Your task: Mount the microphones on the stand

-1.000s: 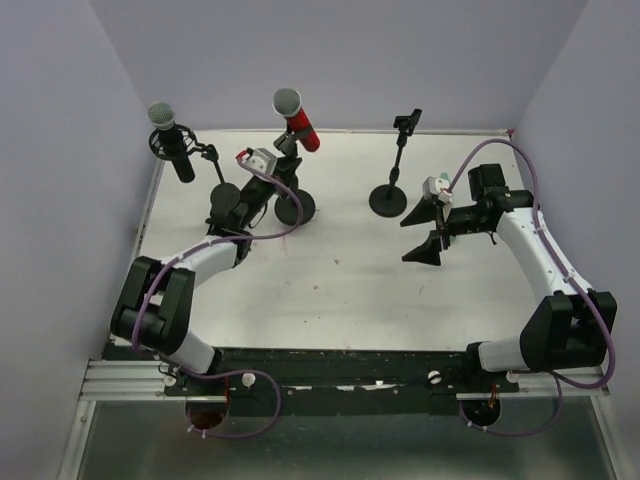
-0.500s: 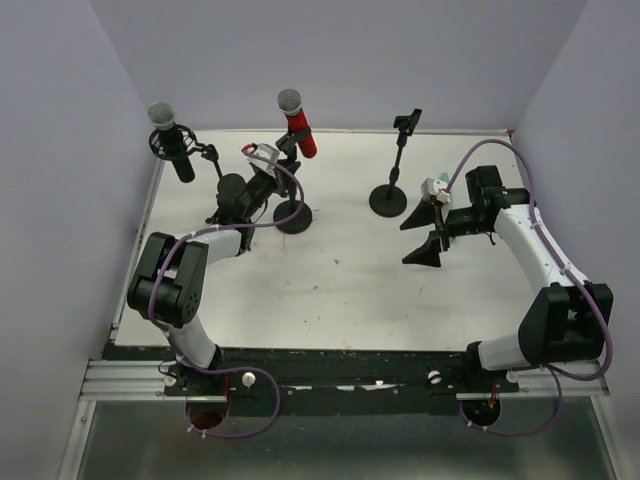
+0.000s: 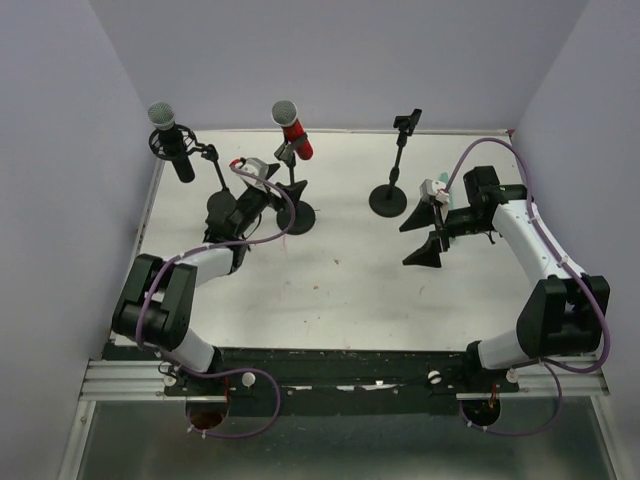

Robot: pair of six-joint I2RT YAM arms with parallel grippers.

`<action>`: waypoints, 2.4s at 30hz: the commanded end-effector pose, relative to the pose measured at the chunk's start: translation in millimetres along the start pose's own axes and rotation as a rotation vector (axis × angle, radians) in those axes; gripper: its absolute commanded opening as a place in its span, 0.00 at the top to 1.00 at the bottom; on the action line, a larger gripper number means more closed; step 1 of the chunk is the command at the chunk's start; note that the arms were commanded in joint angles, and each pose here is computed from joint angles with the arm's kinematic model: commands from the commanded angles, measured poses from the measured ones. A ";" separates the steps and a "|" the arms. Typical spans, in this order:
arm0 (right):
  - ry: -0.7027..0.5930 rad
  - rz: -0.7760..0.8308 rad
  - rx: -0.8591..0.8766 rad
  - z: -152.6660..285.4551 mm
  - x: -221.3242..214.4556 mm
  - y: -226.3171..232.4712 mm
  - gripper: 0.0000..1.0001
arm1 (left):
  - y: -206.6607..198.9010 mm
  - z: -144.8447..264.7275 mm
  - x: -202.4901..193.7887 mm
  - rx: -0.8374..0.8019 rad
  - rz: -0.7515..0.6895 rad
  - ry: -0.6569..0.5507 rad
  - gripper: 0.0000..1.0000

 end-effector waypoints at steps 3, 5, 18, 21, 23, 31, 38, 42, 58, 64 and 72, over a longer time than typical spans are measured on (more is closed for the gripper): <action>-0.014 0.005 -0.033 6.7 5.4 -7.9 0.00 | -10.4 32.6 4.1 0.050 0.073 0.033 0.02; -0.013 0.000 -0.051 9.3 5.5 -10.7 0.01 | -15.0 45.5 -2.8 0.066 0.120 0.061 0.02; -0.038 -0.051 -0.313 30.8 9.7 -60.5 0.00 | -64.9 132.4 39.2 0.167 0.246 0.146 0.02; -0.104 -0.089 -0.478 40.0 23.6 -97.8 0.00 | -81.8 145.4 57.0 0.117 0.206 0.160 0.02; -0.162 -0.147 -0.496 39.5 28.8 -112.7 0.00 | -96.6 153.3 59.1 0.039 0.156 0.207 0.02; -0.195 -0.124 -0.638 31.3 30.2 -180.1 0.12 | -78.8 188.0 41.7 0.161 0.006 0.204 0.02; -0.203 -0.082 -0.699 24.7 21.1 -225.6 0.22 | -80.2 190.2 44.8 0.152 -0.017 0.167 0.02; -0.223 -0.042 -0.726 24.2 21.7 -241.1 0.32 | -80.5 188.1 41.7 0.145 -0.006 0.187 0.02; -0.281 0.110 -0.613 -4.6 20.5 -225.6 1.00 | -81.1 188.3 40.8 0.137 -0.014 0.188 0.02; -0.308 -0.023 -0.716 -1.6 37.4 -177.5 1.00 | -87.8 188.8 45.5 0.102 -0.016 0.160 0.02; -0.175 -0.251 -0.849 -40.8 38.9 -116.3 1.00 | -92.3 188.5 46.8 0.079 -0.004 0.152 0.02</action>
Point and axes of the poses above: each gripper's point midway between its finger pads, its own z axis back along the fingers, its own y axis along the line the jaws close on, x = y × z, the point moved 2 cm from there along z, back along the fingers, and after that the axes turned 8 degrees about z, right-handed, at the moved point
